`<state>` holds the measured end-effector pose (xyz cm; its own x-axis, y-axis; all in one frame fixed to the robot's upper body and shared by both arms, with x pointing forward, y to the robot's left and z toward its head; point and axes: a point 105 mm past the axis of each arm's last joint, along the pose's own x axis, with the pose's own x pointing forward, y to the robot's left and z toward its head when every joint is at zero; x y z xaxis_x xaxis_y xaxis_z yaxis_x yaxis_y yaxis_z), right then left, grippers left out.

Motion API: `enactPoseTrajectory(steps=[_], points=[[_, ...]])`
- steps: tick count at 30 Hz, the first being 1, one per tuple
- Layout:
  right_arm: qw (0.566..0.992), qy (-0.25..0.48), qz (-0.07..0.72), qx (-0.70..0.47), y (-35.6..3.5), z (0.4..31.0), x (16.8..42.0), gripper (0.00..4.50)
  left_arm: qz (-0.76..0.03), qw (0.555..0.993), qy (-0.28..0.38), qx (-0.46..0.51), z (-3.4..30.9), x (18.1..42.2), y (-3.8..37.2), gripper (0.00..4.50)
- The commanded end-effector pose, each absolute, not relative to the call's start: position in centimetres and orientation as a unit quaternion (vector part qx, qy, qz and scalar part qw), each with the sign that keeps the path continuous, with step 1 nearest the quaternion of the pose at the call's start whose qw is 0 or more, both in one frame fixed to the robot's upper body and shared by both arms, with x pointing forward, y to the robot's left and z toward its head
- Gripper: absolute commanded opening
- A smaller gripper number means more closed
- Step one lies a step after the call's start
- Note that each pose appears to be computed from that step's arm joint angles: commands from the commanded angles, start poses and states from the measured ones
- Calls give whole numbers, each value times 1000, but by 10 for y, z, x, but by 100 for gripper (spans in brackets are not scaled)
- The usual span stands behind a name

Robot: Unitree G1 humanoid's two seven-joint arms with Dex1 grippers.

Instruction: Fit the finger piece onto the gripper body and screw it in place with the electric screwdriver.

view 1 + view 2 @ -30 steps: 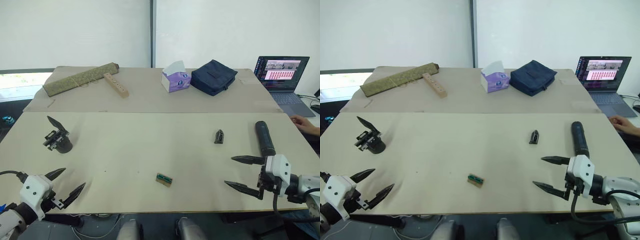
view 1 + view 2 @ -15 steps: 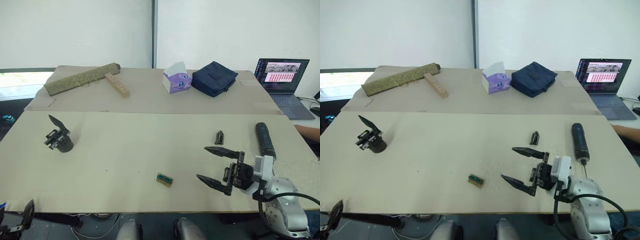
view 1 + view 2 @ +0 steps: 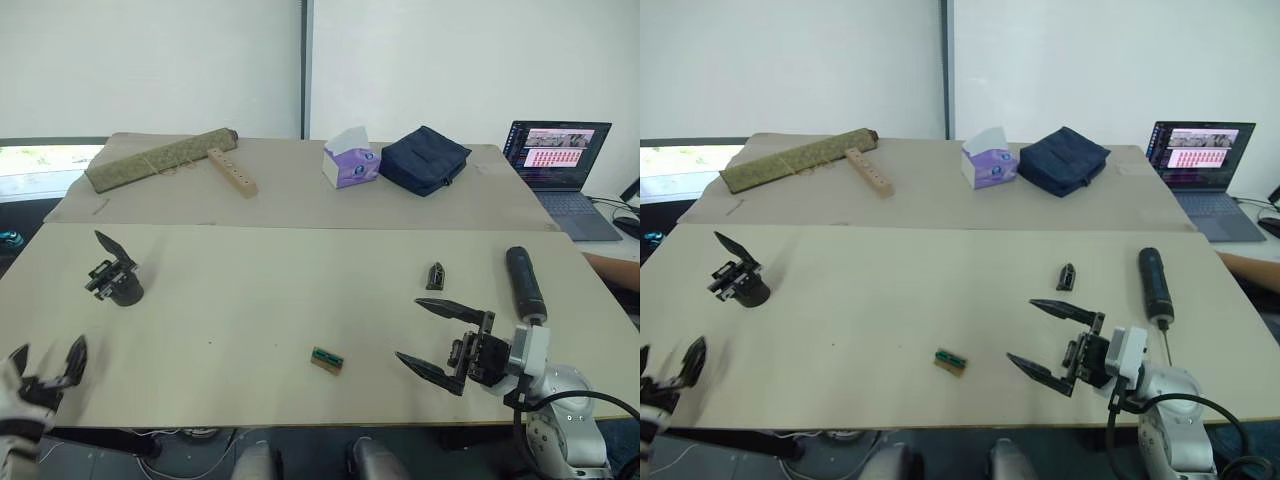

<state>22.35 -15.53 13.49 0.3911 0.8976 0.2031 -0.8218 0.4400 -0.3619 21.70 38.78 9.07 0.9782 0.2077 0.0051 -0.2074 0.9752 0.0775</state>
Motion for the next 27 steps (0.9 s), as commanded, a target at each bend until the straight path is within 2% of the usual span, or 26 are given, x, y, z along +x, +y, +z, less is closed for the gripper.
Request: enactPoseTrajectory(steps=[1, 8, 21, 24, 27], points=[[824, -204, 515, -116, -159, 139, 221, 446, 73, 994, 34, 70, 84, 244, 380, 450], [827, -201, 511, -121, -165, 135, 219, 446, 46, 995, 35, 80, 87, 285, 359, 450], [831, -202, 501, -133, -161, 140, 221, 446, 46, 995, 44, 73, 87, 324, 352, 450], [832, -203, 499, -135, -159, 142, 222, 446, 40, 995, 67, 68, 79, 331, 349, 450], [833, -205, 494, -140, -159, 145, 224, 450, 42, 995, 73, 49, 72, 331, 348, 369]])
